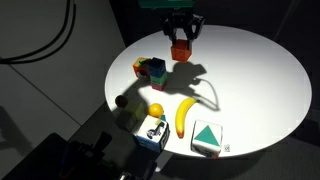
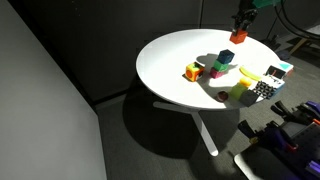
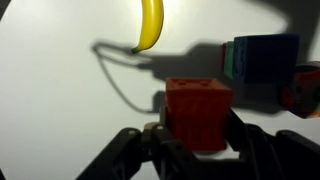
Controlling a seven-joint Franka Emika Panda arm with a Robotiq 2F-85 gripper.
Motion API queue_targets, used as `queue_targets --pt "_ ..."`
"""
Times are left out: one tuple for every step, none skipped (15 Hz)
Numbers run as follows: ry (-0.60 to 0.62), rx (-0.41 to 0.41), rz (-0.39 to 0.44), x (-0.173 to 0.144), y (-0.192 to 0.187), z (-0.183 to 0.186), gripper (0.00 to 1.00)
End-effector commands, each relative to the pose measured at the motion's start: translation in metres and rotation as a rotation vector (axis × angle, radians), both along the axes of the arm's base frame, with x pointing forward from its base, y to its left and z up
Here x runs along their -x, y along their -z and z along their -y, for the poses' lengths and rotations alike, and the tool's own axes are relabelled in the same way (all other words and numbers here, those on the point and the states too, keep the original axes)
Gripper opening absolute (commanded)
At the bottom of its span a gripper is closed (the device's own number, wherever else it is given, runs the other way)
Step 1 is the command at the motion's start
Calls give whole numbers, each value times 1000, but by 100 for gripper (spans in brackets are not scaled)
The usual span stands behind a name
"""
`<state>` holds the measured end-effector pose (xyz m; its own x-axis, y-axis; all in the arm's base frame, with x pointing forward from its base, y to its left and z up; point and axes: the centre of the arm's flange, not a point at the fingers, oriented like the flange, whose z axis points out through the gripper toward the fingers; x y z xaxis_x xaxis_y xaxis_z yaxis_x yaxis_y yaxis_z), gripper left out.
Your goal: Put the orange block on top of the blue block
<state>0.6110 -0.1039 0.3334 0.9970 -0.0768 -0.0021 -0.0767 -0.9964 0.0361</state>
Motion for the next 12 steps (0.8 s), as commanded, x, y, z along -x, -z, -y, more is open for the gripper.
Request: queue_targets --pt "-29 10 2 15 -14 -18 29" --pt "-36 11 2 16 -16 -23 29" --pt "-42 13 3 17 -17 -27 29" --pt "-49 12 2 18 -17 -31 29" --pt "-54 10 1 19 -17 -35 29" --pt "-64 7 -1 20 -17 -40 29" --pt "-71 4 0 21 -15 -44 29" --pt "-77 1 -1 22 -14 -48 29" --pt "-80 -2 -4 23 -13 -52 29" --pt "-82 -4 -7 24 -11 -56 29" --pt "-86 -7 -10 24 -10 -59 29" --pt "-86 -9 -12 25 -8 -62 29"
